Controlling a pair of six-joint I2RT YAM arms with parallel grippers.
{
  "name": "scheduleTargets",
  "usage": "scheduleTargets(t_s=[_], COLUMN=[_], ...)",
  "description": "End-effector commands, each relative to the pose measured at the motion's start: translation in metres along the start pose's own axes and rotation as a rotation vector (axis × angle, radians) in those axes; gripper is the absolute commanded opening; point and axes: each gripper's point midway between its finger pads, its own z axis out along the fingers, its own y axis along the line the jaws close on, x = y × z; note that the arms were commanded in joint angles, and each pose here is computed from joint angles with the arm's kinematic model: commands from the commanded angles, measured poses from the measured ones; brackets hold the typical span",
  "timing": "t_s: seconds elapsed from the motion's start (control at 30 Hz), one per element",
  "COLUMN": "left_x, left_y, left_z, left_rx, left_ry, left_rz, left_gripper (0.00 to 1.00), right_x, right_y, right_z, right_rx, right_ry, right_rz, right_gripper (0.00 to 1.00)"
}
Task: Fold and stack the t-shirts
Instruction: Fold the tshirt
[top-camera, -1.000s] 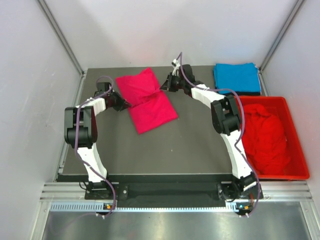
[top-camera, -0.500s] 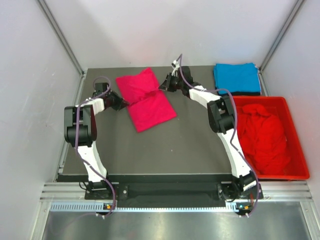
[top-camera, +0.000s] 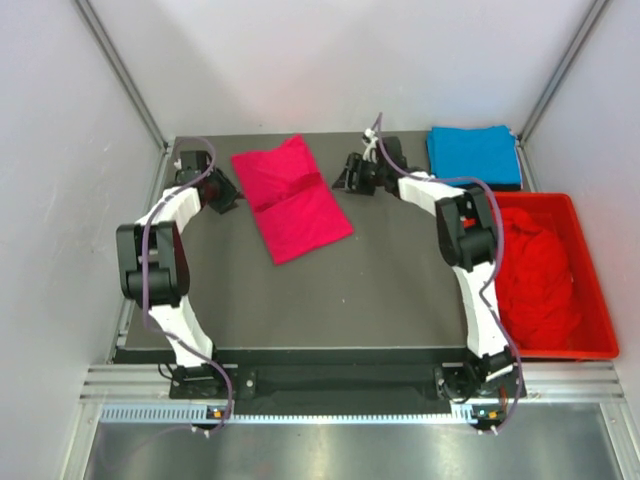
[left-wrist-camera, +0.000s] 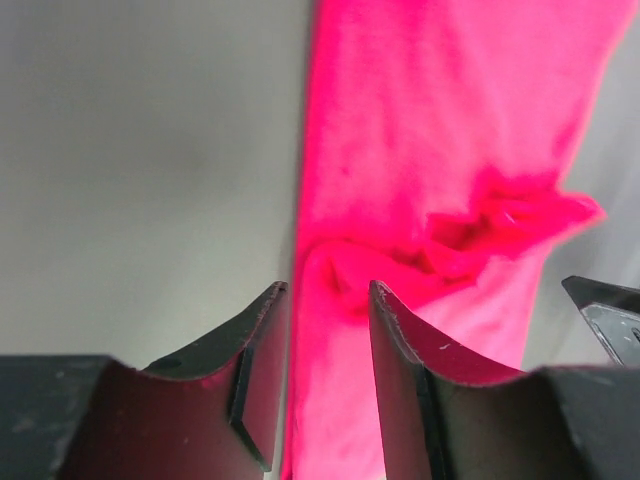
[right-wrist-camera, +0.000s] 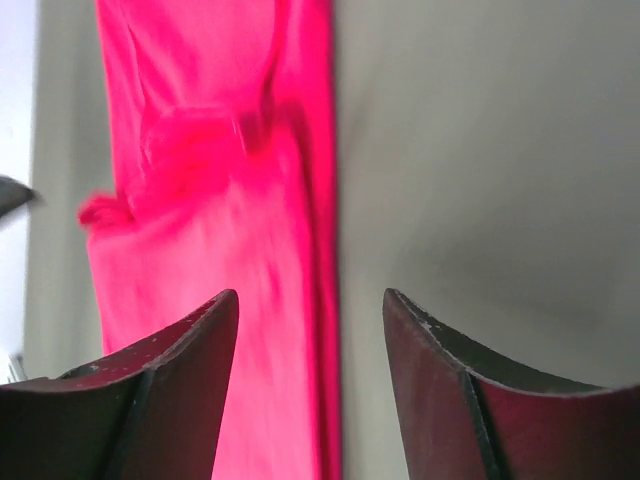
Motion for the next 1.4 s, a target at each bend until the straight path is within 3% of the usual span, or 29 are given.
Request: scheduleTargets(t_s=[0.0,0.17,0.37,0.57,0.8,0.93,1.03,1.13,1.2,1.23,1.3,1.37], left_x=[0.008,0.078,0.140,0.173,0.183,0.184,0.183,0.180,0.180,0.179,0.184,0.187], left_y=[-0.007,0.000,0.005,0.014,0.020,0.026,0.030,0.033,0.036,0.035,0.039,0.041], left_z=[-0.040,-0.054,-0.063,-0.054,-0.045,-0.040,-0.039,-0.042,-0.044,-0.045,-0.048,-0.051], left_rx=[0.032,0.081,0.163,0.176,0.165,0.135,0.115,0.089,0.070,0.070,0.051,0.035], left_ry=[-0.004,0.132,0.232,0.313,0.328,0.337,0.336,0.326,0.334,0.335,0.367,0.382], left_rz=[0.084,0.138,0.127,0.098,0.092,0.106,0.118,0.140,0.153,0.160,0.171,0.186], left_gripper=[0.43,0.45,0.49,0.49,0.49,0.43,0.32,0.15,0.00,0.00,0.00,0.00], right_x=[-0.029,0.029,0.065,0.095,0.115,0.119,0.125,0.132,0.132,0.137,0.137,0.143], right_y=[0.028,0.013,0.000,-0.005,-0.005,0.000,0.006,0.007,0.008,0.006,0.008,0.009], right_z=[-0.060,-0.075,-0.077,-0.074,-0.076,-0.077,-0.078,-0.078,-0.080,-0.082,-0.087,-0.096], right_rx=[-0.006,0.001,-0.002,-0.007,-0.006,-0.023,-0.040,-0.046,-0.047,-0.045,-0.040,-0.033], right_ry=[-0.045,0.098,0.196,0.250,0.279,0.282,0.292,0.292,0.285,0.286,0.274,0.264], right_rz=[-0.135,-0.129,-0.119,-0.114,-0.110,-0.103,-0.103,-0.090,-0.081,-0.077,-0.077,-0.072], right_gripper=[0.60,0.54,0.48,0.48,0.45,0.41,0.38,0.33,0.18,0.08,0.00,0.00])
